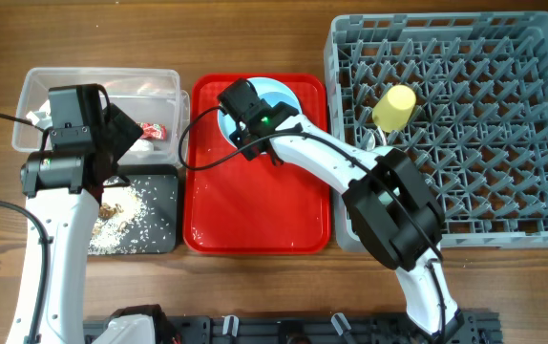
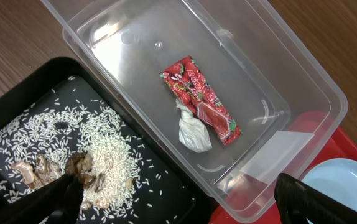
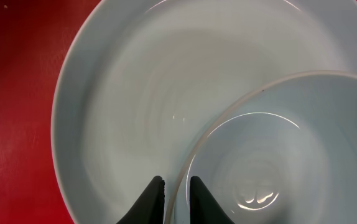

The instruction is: Sort waste into correct bins and load items into the dishwasher rack

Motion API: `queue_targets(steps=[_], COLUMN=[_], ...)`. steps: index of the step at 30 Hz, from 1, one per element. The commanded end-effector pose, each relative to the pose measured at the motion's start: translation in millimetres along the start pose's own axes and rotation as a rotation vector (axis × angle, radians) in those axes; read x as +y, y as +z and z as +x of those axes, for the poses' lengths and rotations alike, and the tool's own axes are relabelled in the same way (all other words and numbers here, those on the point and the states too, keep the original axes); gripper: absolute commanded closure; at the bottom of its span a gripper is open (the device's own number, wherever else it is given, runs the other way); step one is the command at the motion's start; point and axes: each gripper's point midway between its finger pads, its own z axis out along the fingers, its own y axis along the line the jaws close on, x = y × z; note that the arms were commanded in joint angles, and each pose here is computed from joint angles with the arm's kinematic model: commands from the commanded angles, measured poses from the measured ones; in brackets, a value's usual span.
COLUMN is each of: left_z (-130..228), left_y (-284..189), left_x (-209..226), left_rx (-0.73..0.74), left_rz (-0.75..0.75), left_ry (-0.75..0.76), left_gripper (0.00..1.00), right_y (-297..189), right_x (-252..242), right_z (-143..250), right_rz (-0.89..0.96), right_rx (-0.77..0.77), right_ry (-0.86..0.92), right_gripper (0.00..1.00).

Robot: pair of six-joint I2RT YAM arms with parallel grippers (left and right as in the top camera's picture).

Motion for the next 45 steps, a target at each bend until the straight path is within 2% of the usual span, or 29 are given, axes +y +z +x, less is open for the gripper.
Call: queue_targets(steps=[1, 13, 21, 34, 45], left_z=[-6.3, -6.3, -6.3, -6.3, -6.3], left_y=[-5.0, -5.0, -5.0, -5.0, -5.0], left_x=[-0.3, -0.3, -0.3, -0.3, -0.3], left_rx=[-0.02, -0.02, -0.02, -0.02, -0.02], left_rz=[0.006, 0.006, 0.006, 0.006, 0.006], left_ry=[0.007, 0.007, 0.007, 0.007, 0.007], left_gripper=[0.0, 0.0, 0.0, 0.0, 0.0], right_y=[-18.1, -33.8, -27.0, -15.9, -15.8], right_x=[-8.2, -11.0, -9.5, -7.6, -7.5], right_z=[-12.9, -18.3, -7.9, 11.8, 14.2], right_rz=[0.019, 0.019, 0.018, 0.016, 0.015], right_rx=[-0.045, -0.065, -0.026, 0.051, 0.061], right_ry=[0.01, 0.013, 0.002, -0.033, -0.035], right_gripper=[0.84, 0.83, 0.76, 0.8, 0.79])
